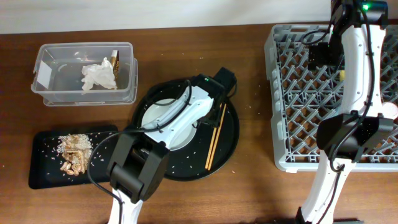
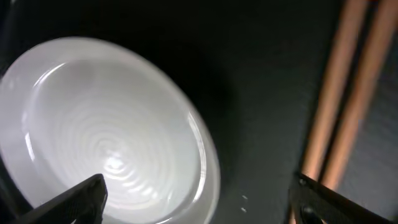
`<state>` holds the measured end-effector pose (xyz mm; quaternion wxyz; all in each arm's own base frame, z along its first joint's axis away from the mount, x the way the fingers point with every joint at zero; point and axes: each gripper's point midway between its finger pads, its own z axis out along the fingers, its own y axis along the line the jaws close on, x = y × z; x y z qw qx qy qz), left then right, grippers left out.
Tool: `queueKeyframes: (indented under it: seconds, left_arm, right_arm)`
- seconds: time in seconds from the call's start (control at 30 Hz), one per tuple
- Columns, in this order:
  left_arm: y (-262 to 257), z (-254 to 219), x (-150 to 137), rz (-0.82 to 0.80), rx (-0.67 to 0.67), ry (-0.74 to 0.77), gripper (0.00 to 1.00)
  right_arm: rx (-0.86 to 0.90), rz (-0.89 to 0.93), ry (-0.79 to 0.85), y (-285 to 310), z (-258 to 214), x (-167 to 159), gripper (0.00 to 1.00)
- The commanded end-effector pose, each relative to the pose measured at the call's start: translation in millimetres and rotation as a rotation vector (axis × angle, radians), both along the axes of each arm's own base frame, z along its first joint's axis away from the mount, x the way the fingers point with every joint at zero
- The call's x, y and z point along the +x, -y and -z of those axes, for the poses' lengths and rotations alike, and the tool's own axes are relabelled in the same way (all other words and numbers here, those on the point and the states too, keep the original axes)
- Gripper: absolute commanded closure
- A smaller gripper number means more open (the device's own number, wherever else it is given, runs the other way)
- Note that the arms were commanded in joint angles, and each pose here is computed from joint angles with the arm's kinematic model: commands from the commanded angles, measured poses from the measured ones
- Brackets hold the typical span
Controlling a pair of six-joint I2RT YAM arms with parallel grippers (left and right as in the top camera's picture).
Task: Sort waste into correct bins and load items into the dishwasher rack
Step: 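Set the empty white plate back on the round tray, then grasp one chopstick and place it in the dish rack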
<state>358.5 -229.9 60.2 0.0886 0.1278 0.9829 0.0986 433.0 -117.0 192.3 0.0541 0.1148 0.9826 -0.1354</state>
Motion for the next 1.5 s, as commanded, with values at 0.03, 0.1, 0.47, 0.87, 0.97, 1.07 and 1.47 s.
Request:
queueKeyframes:
  seconds: [0.03,0.1,0.47,0.87,0.97,1.07,1.47]
  left_arm:
    - [51.3,-2.8,-18.5,0.236,-0.054,-0.013,0.51]
    - [65.6,4.0,-21.2,0.258,-0.091,-0.002,0.50]
    - [55.6,41.2,2.7,0.220,-0.182,-0.074,0.59]
    - [59.7,74.7,-13.8,0.225,-0.209,-0.199,0.87]
    - [66.6,43.1,-5.3,0.232,-0.233,-0.161,0.98]
    - [75.3,2.2,5.7,0.245,-0.288,-0.076,0.98]
    - [152.8,-137.4,37.1,-0.023,-0.925,0.118,0.99]
  right_arm:
    - [-0.019,0.014,0.029,2.7,-13.6,-3.5,0.02]
    - [-0.019,0.014,0.029,2.7,-13.6,-3.5,0.02]
    - [-0.019,0.014,0.029,2.7,-13.6,-3.5,0.02]
    - [-0.019,0.014,0.029,2.8,-13.6,-3.5,0.02]
    - [-0.019,0.014,0.029,2.7,-13.6,-3.5,0.02]
    - [-0.019,0.014,0.029,2.7,-13.6,-3.5,0.02]
    - [-0.019,0.014,0.029,2.7,-13.6,-3.5,0.02]
